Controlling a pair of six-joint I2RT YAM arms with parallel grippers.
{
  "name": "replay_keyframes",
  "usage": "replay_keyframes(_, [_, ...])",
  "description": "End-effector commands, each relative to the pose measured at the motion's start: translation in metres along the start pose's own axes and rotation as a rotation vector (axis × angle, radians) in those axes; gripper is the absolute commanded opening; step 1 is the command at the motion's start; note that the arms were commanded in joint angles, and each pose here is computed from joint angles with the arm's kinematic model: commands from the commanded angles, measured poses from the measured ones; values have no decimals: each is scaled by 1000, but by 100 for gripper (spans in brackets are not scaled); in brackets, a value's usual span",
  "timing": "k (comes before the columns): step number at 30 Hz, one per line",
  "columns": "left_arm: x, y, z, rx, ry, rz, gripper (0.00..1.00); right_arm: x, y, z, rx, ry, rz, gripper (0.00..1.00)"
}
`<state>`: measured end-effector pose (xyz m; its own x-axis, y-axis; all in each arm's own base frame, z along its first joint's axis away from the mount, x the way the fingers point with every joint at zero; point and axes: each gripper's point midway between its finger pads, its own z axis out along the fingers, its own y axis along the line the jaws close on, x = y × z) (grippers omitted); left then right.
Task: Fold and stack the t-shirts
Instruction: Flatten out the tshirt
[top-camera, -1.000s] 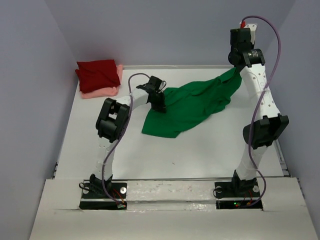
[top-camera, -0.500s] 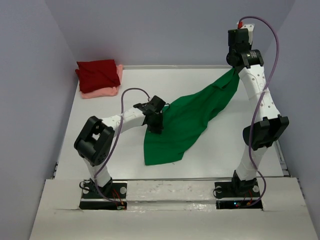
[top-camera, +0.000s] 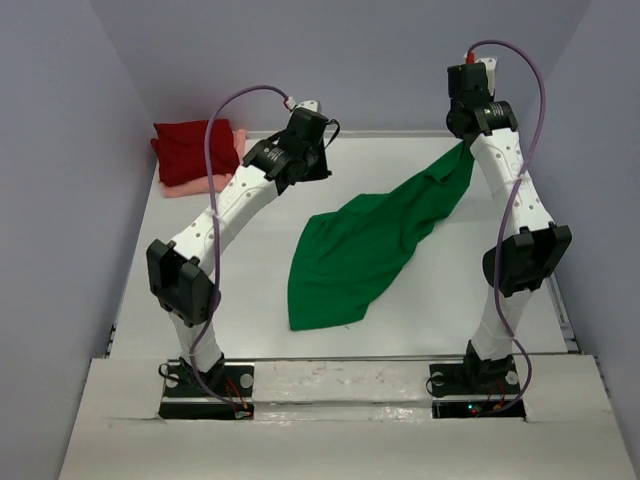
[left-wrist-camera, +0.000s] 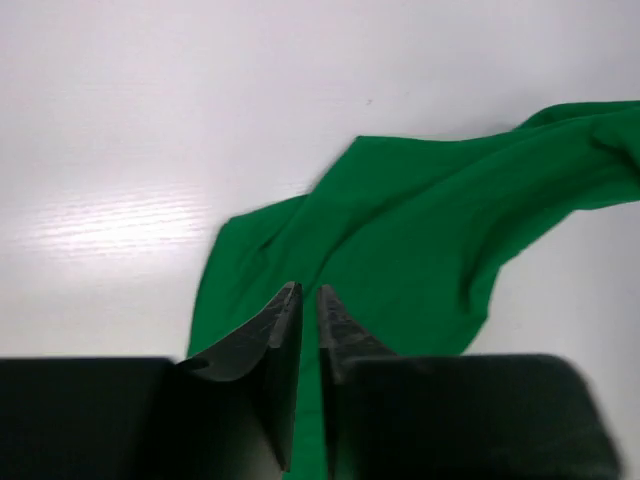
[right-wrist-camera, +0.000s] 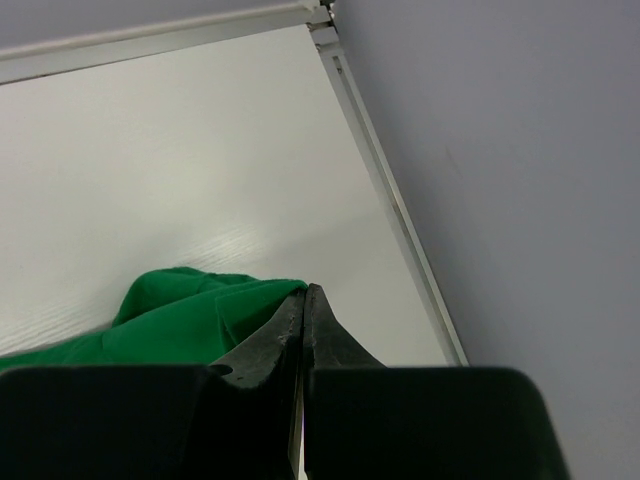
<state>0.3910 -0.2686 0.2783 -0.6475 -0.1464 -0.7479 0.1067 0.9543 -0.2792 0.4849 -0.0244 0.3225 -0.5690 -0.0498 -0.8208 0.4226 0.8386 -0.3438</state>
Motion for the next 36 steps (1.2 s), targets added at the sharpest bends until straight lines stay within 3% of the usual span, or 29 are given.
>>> replay_keyframes(1, [47, 34, 66, -7, 235, 37, 34, -21, 0, -13, -21, -58, 33, 0])
replay_keyframes(3, [53, 36, 81, 47, 277, 15, 41, -19, 0, -12, -21, -56, 31, 0])
replay_keyframes(8, [53, 85, 131, 14, 346, -61, 41, -18, 6, -14, -34, -54, 24, 0])
replay_keyframes(15, [71, 105, 160, 27, 423, -70, 41, -23, 9, -15, -54, -64, 34, 0])
replay_keyframes(28, [117, 59, 145, 372, 565, -183, 42, -27, 7, -19, -64, -75, 42, 0])
replay_keyframes(36, [137, 85, 139, 257, 581, -205, 42, -31, 5, -25, -82, -88, 57, 0])
